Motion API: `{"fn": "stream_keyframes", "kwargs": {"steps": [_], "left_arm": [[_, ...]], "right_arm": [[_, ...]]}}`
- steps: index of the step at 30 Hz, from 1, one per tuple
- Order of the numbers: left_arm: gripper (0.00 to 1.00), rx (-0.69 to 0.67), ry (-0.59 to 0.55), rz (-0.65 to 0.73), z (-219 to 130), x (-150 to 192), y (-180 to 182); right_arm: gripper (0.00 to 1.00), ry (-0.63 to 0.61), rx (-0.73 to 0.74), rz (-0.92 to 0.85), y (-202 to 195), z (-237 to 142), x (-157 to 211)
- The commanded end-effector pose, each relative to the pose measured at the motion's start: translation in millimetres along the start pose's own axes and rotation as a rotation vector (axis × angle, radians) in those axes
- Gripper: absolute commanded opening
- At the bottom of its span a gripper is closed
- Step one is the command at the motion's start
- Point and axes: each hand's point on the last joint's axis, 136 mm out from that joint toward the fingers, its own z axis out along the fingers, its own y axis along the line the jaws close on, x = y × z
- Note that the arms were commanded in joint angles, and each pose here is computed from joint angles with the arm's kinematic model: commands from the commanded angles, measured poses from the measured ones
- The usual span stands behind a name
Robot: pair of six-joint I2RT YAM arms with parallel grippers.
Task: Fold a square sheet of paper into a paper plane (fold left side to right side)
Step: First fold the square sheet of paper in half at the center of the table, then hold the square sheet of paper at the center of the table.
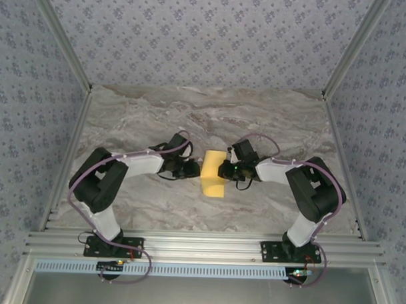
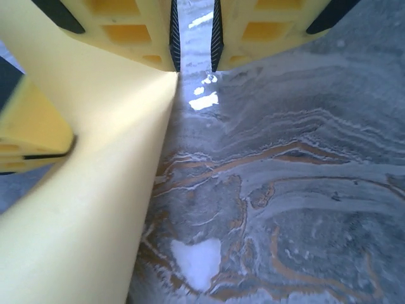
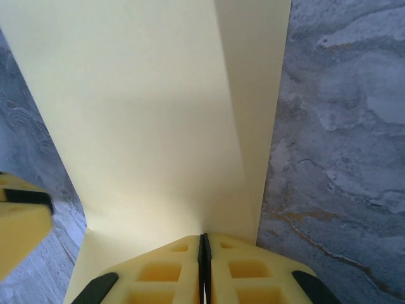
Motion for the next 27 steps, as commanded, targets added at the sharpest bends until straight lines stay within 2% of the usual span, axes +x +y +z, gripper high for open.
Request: {"fn": "stream_keyframes", "kwargs": {"steps": [1,5,9,14,20,27], "left_arm": [[0.22,0.132,-0.043,0.066,-18,-9,-37],[0.22,0.232,-0.036,0.090,-10,-12,-66],[0.21,0.233,-0.010,0.094,12,-14,-74],[0.21,0.198,0.023,0.072,35,-9,-65],[0.21,0.134,0.061,0.055,45,6,-48],[0.21,0.078,0.087,0.024,48,22,-29]], "right_arm": [[0.10,0.135,0.166,0.035,-42,5,43],[0.10,0.134,0.167,0.028,-40,5,43],[0.10,0.136,0.168,0.027,-39,5,43],[0.10,0.135,0.161,0.017,-36,5,42],[0.10,0.095,0.091,-0.011,-19,1,31],[0.10,0.002,-0.063,-0.083,20,-24,-6]]}}
